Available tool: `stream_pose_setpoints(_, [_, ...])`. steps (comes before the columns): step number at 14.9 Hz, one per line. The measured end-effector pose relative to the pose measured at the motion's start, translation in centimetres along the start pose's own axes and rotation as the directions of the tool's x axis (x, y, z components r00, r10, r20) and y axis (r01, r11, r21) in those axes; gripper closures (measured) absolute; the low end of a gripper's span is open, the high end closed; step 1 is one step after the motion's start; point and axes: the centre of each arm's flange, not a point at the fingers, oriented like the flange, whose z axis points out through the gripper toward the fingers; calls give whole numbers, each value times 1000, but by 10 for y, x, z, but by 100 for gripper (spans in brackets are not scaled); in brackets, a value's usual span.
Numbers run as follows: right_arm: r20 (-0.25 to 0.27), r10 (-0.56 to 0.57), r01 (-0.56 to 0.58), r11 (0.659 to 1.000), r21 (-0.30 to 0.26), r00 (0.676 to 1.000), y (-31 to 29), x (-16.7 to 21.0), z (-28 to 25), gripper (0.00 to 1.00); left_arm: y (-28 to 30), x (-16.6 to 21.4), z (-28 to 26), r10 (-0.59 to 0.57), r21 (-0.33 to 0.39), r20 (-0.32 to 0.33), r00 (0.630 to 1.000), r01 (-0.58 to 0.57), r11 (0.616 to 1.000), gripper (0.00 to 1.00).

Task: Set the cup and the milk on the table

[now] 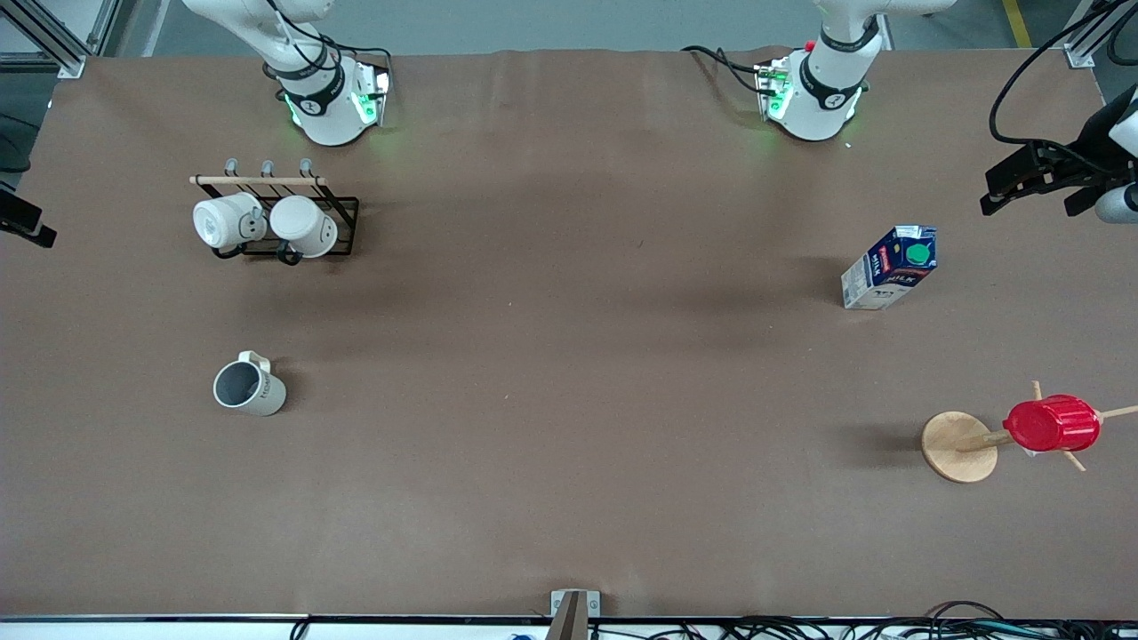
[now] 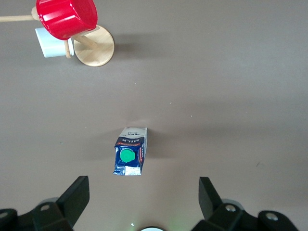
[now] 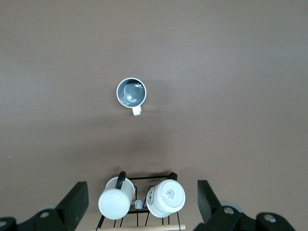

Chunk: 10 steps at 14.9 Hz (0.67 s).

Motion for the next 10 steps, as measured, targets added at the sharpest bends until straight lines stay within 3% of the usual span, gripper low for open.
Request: stream_pose_setpoints(10, [2,1,-1,1000,-1,1000,3,4,6,0,1,1,3,2,0,7,1000,-2,1000,0])
